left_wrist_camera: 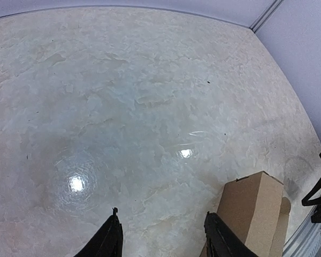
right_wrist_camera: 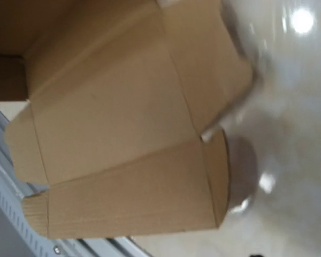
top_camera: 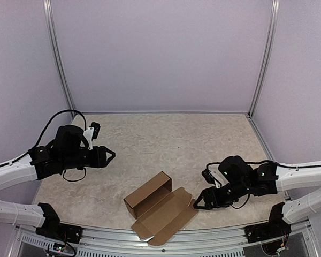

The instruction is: Fold the paper box

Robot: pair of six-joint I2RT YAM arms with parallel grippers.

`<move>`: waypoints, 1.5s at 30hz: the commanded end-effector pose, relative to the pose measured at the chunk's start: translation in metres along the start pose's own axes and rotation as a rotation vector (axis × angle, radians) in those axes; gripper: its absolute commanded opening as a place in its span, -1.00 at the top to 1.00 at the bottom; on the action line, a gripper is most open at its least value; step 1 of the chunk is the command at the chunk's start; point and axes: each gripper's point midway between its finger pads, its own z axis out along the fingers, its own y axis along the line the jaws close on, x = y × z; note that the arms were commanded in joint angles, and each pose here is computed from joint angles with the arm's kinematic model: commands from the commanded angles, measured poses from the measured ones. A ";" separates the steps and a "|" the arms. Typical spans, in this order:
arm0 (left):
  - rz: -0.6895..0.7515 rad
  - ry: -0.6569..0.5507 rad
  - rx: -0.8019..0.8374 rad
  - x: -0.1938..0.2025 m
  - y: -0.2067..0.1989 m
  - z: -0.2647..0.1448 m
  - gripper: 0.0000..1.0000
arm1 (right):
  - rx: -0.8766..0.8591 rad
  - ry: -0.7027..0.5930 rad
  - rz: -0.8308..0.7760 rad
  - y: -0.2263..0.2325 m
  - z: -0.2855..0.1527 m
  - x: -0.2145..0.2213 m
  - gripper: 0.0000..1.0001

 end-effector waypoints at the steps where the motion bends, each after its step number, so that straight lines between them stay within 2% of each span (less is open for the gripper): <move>1: 0.030 0.025 -0.005 0.007 0.002 -0.003 -0.02 | 0.000 0.102 0.182 -0.007 0.012 0.019 -0.31; 11: 0.032 0.040 -0.002 0.011 0.002 -0.002 -0.01 | -0.007 0.099 0.277 -0.017 0.037 0.020 0.00; 26: 0.029 0.057 -0.004 0.012 0.001 0.002 -0.01 | -0.026 0.024 0.308 -0.029 0.057 0.013 0.24; 38: 0.021 0.065 -0.004 0.011 -0.001 0.004 -0.01 | -0.046 -0.019 0.261 -0.024 0.053 0.005 0.79; 43: 0.024 0.064 -0.004 0.009 -0.004 0.004 -0.01 | -0.058 -0.035 0.236 -0.017 0.050 -0.002 0.99; 45: 0.026 0.063 -0.005 0.008 -0.004 0.004 -0.01 | -0.066 -0.042 0.228 -0.014 0.049 -0.006 1.00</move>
